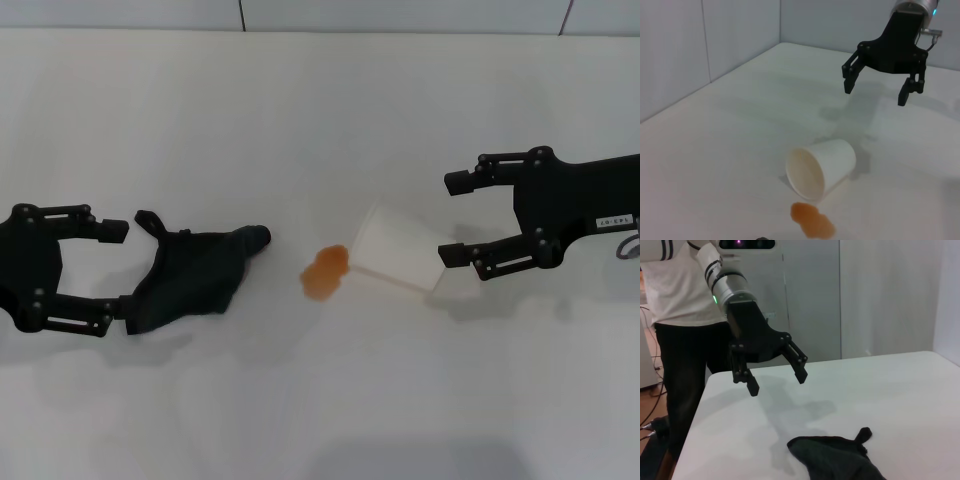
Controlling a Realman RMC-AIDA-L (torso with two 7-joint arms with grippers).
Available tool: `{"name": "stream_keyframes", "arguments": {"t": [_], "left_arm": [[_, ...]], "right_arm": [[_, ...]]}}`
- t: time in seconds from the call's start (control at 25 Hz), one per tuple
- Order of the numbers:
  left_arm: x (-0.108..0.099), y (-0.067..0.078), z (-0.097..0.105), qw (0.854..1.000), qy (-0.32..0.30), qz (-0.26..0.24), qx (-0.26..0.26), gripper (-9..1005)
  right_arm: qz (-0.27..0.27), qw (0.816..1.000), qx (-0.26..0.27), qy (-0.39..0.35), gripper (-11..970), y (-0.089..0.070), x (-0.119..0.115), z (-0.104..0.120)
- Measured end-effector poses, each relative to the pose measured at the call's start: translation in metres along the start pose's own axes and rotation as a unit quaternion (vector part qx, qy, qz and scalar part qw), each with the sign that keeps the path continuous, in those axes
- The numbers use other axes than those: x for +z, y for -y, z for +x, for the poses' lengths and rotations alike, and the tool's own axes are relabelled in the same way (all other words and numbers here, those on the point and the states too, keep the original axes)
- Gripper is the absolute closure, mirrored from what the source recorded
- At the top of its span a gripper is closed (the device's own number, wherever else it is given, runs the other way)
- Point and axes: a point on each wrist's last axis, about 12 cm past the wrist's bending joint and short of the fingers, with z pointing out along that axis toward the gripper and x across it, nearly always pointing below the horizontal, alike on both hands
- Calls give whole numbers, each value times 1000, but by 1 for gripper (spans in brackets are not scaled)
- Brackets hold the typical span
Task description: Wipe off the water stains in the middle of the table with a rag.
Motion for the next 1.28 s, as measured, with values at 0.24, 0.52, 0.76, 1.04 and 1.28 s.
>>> {"name": "stream_keyframes", "arguments": {"t": [0.24,0.52,0.76,1.04,1.28], "left_arm": [[1,-1,-1,1000,1,0,2,109],[3,0,-1,1000,2,0,1,108],[3,0,-2,1000,3,3,2,109],[6,0,-4,1000,-1,10,6,108],[8,0,-5,1000,-6,16,7,108]], "right_arm": [[3,1000,-1,-4,121,1,2,0],[7,1000,2,-5,123,3,4,-1],[16,1000,13,-7,124,5,4,-1],[15,998,35,-55,127,10,21,-11],[29,989,49,-137,128,13,45,-30]]}}
